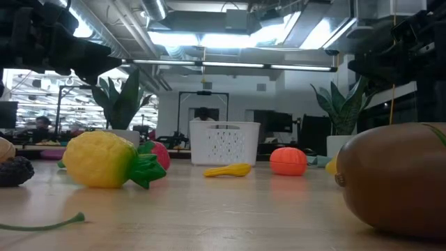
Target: Pick and placing Produce into tupperware
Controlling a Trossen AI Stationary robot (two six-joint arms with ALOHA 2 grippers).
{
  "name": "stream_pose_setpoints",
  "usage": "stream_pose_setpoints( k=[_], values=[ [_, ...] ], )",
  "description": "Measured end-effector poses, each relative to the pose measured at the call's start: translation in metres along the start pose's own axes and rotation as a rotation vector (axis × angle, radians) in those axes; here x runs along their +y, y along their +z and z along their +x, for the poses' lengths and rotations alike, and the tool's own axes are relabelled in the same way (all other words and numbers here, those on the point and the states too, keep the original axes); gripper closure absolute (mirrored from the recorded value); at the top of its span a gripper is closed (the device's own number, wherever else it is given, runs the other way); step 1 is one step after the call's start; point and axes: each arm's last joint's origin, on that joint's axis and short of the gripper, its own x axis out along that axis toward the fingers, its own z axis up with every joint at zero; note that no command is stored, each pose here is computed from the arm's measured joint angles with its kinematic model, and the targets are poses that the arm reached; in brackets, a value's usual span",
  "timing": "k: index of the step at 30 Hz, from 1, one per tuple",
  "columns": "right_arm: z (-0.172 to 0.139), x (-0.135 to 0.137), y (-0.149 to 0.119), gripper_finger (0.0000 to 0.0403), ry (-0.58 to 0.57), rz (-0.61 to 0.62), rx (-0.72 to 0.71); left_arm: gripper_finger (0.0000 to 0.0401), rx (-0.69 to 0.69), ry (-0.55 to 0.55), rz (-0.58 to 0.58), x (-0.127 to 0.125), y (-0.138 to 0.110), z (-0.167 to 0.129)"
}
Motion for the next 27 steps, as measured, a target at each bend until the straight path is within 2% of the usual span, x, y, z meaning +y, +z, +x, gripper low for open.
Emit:
stream_pose_setpoints(
  k=[27],
  values=[
    [0.0000,0.0000,-0.0006,0.0382,-0.001,0.003,0.006,0.0197,-0.020,0.008,0.038,0.0002,0.0019,0.0000]
  ],
)
